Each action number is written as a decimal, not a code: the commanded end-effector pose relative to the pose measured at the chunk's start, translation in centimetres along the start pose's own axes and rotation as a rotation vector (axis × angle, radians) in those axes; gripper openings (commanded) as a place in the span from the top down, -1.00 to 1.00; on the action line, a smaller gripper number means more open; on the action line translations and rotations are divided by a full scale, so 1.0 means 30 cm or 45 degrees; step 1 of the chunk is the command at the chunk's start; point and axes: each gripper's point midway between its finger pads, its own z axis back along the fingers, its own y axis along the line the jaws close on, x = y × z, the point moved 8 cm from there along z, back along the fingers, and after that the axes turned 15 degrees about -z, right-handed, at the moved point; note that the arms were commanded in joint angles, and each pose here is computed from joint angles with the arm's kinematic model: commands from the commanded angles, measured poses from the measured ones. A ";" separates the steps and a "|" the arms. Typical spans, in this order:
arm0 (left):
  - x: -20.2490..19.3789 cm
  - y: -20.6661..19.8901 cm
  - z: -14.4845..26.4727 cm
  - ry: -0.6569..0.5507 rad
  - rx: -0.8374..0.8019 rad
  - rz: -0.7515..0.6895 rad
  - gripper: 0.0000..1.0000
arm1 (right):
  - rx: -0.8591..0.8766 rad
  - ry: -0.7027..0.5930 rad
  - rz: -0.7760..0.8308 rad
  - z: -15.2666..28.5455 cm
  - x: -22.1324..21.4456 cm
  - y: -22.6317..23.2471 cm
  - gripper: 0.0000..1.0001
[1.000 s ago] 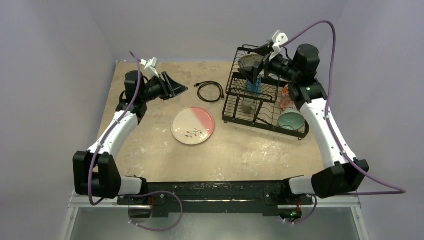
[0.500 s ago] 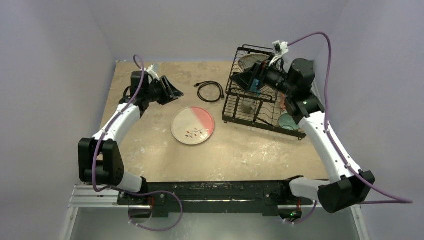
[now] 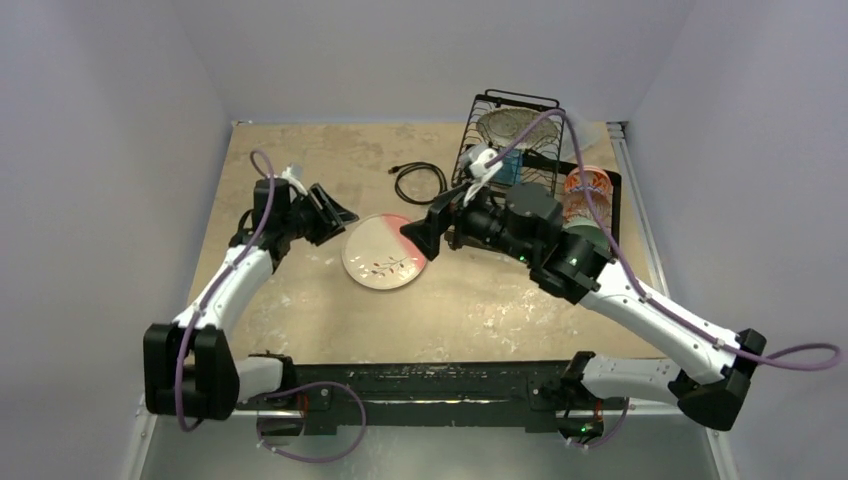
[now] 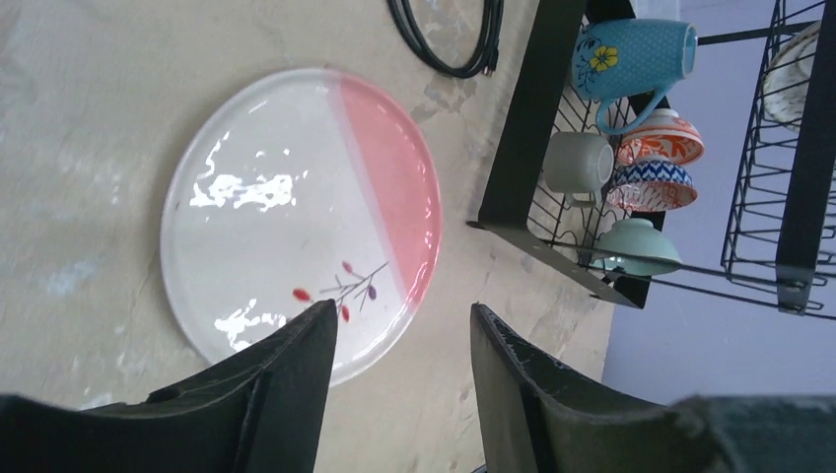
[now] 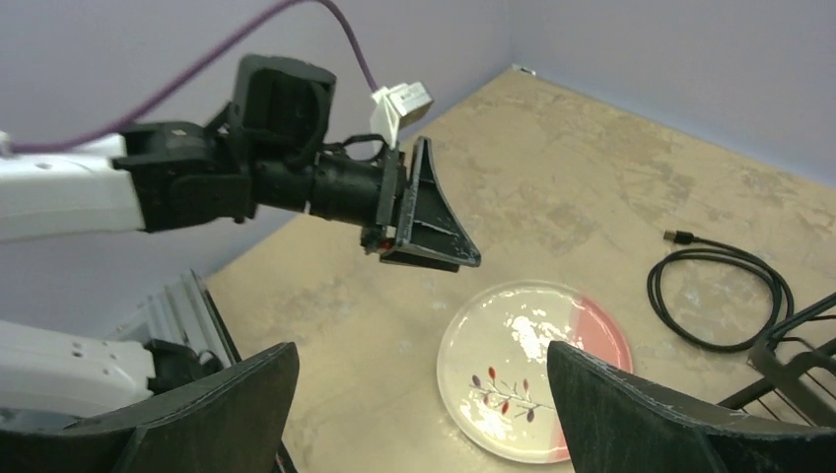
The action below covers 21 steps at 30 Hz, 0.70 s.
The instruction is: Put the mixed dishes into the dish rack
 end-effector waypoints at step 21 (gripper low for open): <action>-0.049 0.048 0.452 -0.133 0.726 -0.316 -0.85 | -0.455 0.484 0.978 -0.422 -0.632 -0.042 -0.72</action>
